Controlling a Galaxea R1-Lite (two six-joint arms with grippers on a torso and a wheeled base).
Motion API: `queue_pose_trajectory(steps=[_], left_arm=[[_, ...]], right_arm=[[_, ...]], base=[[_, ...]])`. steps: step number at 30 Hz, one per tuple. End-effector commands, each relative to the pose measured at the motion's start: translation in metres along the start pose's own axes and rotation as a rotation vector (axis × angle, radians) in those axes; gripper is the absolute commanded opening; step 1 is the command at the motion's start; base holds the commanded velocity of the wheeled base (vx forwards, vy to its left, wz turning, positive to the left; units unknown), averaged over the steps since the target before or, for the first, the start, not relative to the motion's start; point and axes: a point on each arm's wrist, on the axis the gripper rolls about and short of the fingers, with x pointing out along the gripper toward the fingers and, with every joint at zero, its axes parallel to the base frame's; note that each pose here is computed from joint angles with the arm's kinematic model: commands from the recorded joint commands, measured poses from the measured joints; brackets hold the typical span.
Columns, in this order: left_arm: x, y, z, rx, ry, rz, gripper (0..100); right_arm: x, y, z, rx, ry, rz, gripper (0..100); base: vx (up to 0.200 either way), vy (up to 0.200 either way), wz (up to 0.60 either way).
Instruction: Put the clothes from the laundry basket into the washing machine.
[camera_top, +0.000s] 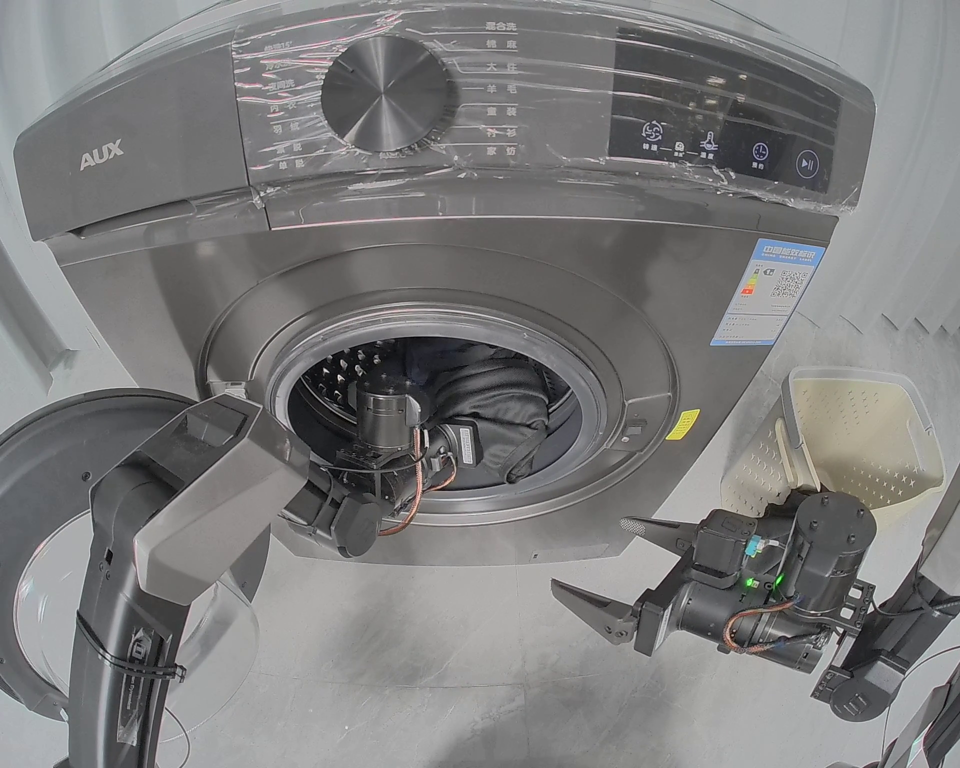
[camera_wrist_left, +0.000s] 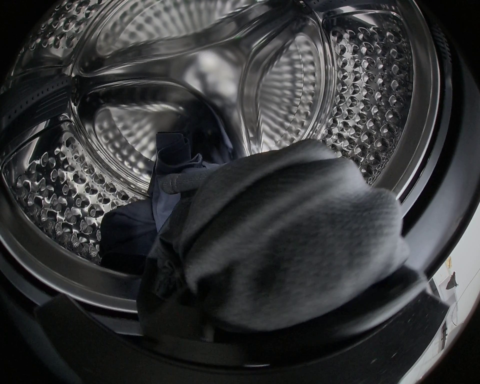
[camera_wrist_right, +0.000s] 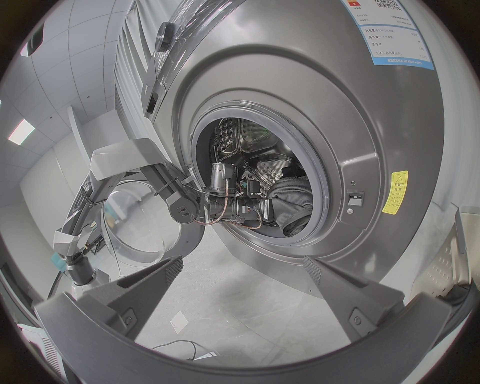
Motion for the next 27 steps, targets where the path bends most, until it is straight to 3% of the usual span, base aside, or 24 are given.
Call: queue_pose_trajectory(steps=[1, 6, 10, 12, 18, 20, 27], left_arm=[[0.007, 0.0, 0.004, -0.009, -0.032, 0.0, 0], [0.019, 0.0, 0.016, -0.037, -0.111, 0.011, 0], [0.035, 0.008, 0.038, -0.069, -0.253, 0.067, 0], [0.04, 0.01, 0.05, -0.078, -0.328, 0.068, 0], [0.043, 0.007, 0.07, -0.09, -0.439, 0.05, 0], [0.044, 0.006, 0.073, -0.098, -0.464, 0.042, 0], [0.051, 0.008, 0.057, -0.102, -0.438, 0.056, 0]], right_arm=[[0.001, 0.001, 0.0, -0.001, 0.0, 0.003, 100], [0.001, 0.002, 0.0, -0.001, -0.001, 0.005, 100], [0.001, 0.001, 0.0, -0.001, -0.003, 0.004, 100], [0.002, 0.002, 0.0, -0.001, -0.003, 0.005, 100], [0.002, 0.002, 0.0, 0.0, -0.002, 0.007, 100], [0.002, 0.002, 0.0, 0.0, -0.003, 0.005, 100], [0.001, 0.002, 0.0, 0.0, 0.001, 0.006, 100]], base=[[0.0, 0.0, 0.0], [0.0, 0.0, 0.0], [0.0, 0.0, 0.0], [0.0, 0.0, 0.0], [0.0, 0.0, 0.0], [0.0, 0.0, 0.0], [0.0, 0.0, 0.0]])
